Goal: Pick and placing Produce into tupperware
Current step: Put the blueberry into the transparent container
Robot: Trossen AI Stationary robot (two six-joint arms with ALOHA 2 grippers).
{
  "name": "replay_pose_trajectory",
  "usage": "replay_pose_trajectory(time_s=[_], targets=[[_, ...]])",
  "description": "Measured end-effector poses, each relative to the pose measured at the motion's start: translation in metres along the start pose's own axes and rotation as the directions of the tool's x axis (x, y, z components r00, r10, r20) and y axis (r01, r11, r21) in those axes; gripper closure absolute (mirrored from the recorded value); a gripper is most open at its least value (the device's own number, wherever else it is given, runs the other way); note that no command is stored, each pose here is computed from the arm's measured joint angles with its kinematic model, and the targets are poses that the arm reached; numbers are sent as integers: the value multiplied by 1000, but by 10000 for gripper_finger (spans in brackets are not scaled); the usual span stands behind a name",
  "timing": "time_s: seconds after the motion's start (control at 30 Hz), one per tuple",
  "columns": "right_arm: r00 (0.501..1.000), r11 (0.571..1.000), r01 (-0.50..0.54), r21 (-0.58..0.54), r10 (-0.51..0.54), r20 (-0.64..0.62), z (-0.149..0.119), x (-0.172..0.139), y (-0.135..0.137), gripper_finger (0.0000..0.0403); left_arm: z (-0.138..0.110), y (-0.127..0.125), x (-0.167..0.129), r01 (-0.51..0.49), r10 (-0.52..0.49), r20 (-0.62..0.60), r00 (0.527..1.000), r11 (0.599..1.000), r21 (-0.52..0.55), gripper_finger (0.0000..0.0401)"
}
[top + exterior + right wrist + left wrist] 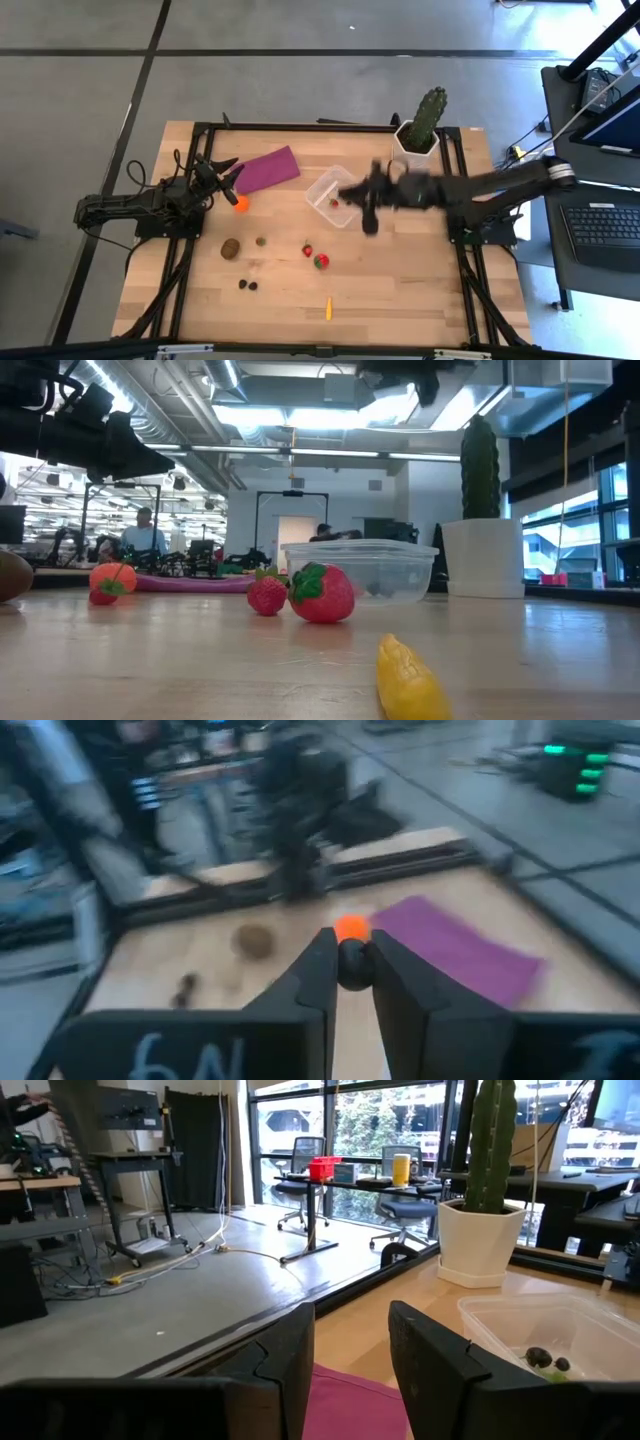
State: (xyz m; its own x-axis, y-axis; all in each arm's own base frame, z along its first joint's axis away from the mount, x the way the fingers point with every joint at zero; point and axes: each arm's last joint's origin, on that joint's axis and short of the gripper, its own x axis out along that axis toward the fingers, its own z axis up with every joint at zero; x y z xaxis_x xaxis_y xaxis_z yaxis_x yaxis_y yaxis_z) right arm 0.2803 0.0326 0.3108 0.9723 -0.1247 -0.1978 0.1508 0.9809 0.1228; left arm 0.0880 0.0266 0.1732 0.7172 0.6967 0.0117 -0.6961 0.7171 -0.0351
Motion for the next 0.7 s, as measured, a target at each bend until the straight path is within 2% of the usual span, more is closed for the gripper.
replay_pose_trajectory(time_s=[0.13, 0.2, 0.3, 0.4, 0.5, 0.63, 0.7], targets=[[996, 996, 85, 32, -83, -44, 67, -16, -23, 351, 0, 0, 0, 0, 0, 0, 1000, 1000, 1, 277], [985, 991, 134, 14, -132, -107, 91, -19, -31, 352, 0, 0, 0, 1, -1, -1, 1000, 1000, 1, 277], [956, 980, 197, -18, -196, -219, 112, -12, -41, 352, 0, 0, 0, 0, 0, 0, 1000, 1000, 1, 277], [914, 972, 232, -28, -227, -335, 121, 3, -52, 352, 0, 0, 0, 0, 0, -1, 1000, 1000, 1, 277], [840, 968, 250, -26, -230, -491, 108, 31, -64, 352, 0, 0, 0, 0, 0, 0, 1000, 1000, 1, 277], [707, 954, 292, -70, -265, -655, 69, 75, -83, 352, 0, 0, 0, 0, 0, 0, 1000, 1000, 1, 277], [650, 955, 286, -73, -249, -718, 46, 94, -92, 352, 0, 0, 0, 0, 0, -1, 1000, 1000, 2, 277]])
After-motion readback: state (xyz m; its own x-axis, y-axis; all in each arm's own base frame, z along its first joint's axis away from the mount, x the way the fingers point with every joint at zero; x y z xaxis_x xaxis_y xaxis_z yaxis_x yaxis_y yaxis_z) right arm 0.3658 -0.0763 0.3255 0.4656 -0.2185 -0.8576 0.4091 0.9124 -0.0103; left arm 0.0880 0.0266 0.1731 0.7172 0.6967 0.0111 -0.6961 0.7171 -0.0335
